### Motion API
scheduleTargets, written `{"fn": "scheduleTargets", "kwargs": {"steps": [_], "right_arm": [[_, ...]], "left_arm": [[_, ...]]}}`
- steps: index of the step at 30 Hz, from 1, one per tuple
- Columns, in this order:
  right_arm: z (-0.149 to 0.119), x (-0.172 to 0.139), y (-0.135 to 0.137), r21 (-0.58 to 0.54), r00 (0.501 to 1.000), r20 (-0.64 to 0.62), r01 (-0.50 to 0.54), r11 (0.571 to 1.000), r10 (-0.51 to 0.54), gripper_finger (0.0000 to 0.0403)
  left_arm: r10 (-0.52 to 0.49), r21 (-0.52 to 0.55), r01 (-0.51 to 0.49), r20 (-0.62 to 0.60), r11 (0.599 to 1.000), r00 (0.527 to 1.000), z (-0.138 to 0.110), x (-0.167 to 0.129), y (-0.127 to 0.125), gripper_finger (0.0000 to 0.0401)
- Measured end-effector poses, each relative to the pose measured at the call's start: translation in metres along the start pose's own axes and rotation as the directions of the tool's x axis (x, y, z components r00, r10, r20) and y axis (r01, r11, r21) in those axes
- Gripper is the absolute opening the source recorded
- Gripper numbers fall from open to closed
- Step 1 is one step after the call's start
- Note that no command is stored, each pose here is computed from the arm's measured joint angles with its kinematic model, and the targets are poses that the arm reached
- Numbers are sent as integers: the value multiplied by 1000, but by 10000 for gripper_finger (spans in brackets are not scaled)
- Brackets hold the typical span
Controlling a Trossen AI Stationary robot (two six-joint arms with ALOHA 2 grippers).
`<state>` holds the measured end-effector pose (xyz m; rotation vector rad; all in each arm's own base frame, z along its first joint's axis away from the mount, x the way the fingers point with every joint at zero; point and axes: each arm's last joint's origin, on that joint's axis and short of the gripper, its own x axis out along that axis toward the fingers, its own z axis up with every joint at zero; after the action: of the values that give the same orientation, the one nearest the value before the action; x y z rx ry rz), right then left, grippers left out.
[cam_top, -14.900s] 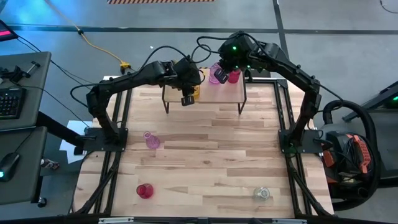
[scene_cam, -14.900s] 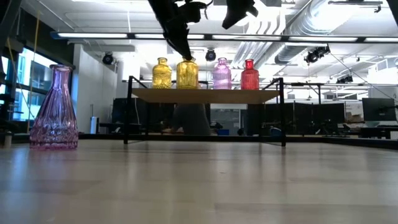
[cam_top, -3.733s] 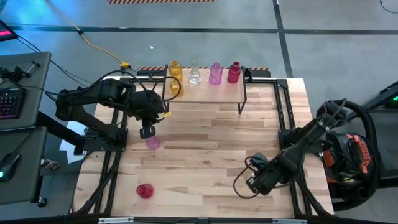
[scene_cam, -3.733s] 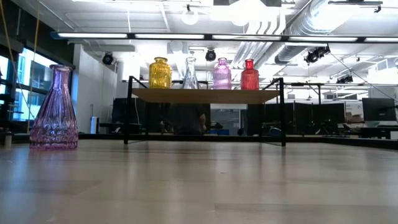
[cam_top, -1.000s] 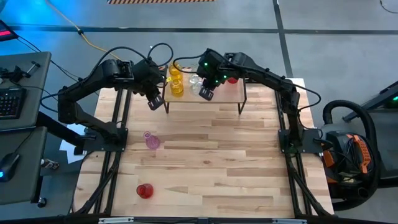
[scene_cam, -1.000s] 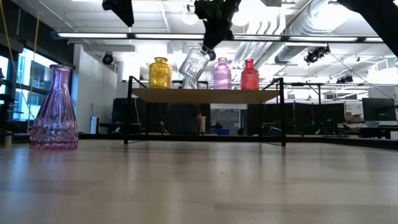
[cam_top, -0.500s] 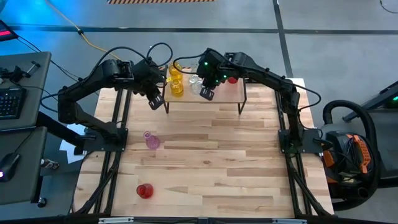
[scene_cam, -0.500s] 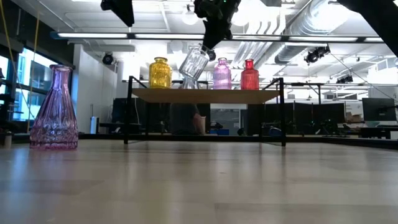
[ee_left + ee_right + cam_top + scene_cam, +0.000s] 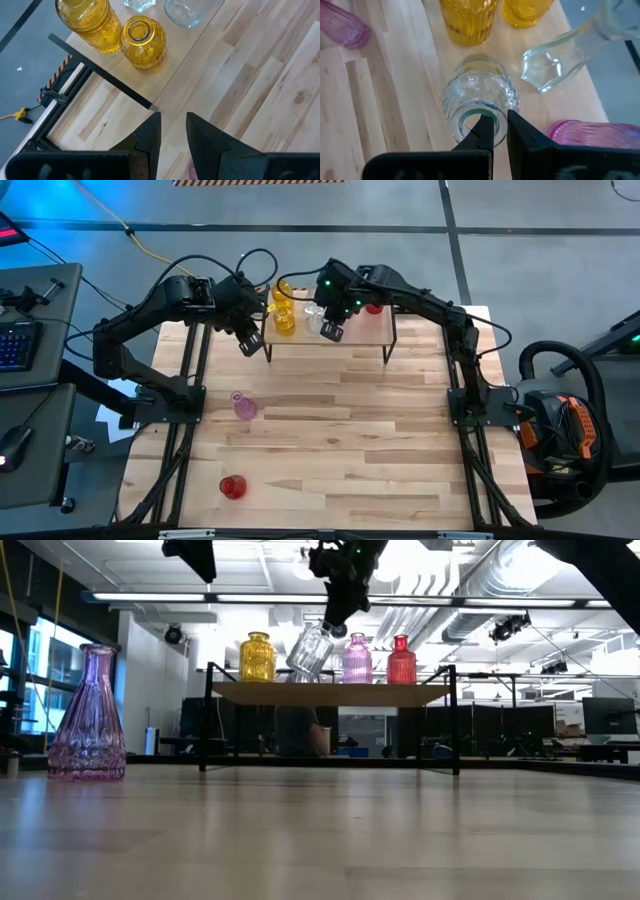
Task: Sort vases onto shelf
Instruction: Put the transparent vase on the shelf aligned with the other transparent vase
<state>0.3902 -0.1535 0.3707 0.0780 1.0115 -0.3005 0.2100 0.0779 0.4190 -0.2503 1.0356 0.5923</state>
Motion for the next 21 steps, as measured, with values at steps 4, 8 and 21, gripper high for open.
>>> {"fn": "scheduleTargets", "kwargs": {"steps": [4,8,21], "right_arm": [[-1,4,-1,-1,1000,-18,-4,1000,4,0],[-2,4,-4,7,1000,-26,0,1000,0,0],[-3,12,-10,19,999,-49,5,1000,-4,14]], "left_arm": [[0,0,0,0,1000,1000,0,0,0,82],[0,0,0,0,1000,1000,0,0,0,82],[0,1,0,1,1000,1000,0,0,0,82]]}}
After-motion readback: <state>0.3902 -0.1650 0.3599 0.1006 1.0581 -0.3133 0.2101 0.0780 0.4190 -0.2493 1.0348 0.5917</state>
